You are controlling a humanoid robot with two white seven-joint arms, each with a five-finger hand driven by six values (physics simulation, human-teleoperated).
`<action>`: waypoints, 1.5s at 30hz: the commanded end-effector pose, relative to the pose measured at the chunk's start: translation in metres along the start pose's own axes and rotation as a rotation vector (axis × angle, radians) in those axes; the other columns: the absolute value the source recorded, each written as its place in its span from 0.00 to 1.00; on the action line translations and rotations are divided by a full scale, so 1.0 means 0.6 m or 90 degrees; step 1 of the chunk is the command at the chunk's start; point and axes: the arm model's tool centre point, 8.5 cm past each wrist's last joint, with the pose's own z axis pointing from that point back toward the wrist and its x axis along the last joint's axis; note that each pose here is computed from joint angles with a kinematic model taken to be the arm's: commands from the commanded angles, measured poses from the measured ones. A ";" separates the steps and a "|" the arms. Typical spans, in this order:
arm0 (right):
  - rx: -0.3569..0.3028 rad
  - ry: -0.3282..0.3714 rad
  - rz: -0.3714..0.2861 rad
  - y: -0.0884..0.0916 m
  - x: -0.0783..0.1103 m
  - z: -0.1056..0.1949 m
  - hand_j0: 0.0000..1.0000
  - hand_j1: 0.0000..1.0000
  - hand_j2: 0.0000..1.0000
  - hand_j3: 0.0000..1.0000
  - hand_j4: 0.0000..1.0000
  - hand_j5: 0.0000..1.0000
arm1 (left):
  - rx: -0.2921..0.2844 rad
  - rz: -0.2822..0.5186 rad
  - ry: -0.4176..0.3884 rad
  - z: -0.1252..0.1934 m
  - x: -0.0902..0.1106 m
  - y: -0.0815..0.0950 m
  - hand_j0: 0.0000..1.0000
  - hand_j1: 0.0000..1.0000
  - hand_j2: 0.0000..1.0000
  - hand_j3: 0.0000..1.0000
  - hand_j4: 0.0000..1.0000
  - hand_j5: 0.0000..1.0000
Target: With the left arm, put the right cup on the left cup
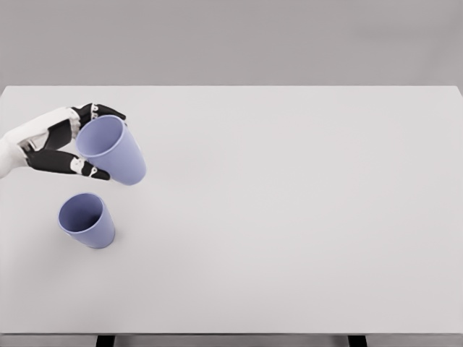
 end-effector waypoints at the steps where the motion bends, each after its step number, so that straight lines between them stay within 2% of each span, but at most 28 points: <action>1: 0.000 0.000 0.000 0.000 0.000 0.000 1.00 1.00 1.00 1.00 1.00 1.00 | 0.006 0.004 -0.006 0.011 0.007 0.010 0.64 0.64 0.64 0.64 0.64 0.64; 32: 0.000 0.000 0.000 0.000 0.000 0.000 1.00 1.00 1.00 1.00 1.00 1.00 | -0.023 0.012 -0.003 0.067 0.018 0.026 0.64 0.64 0.64 0.64 0.64 0.64; 45: 0.000 0.000 0.000 0.000 0.000 0.000 1.00 1.00 1.00 1.00 1.00 1.00 | -0.024 0.033 0.014 0.077 0.006 0.021 0.64 0.64 0.64 0.64 0.64 0.64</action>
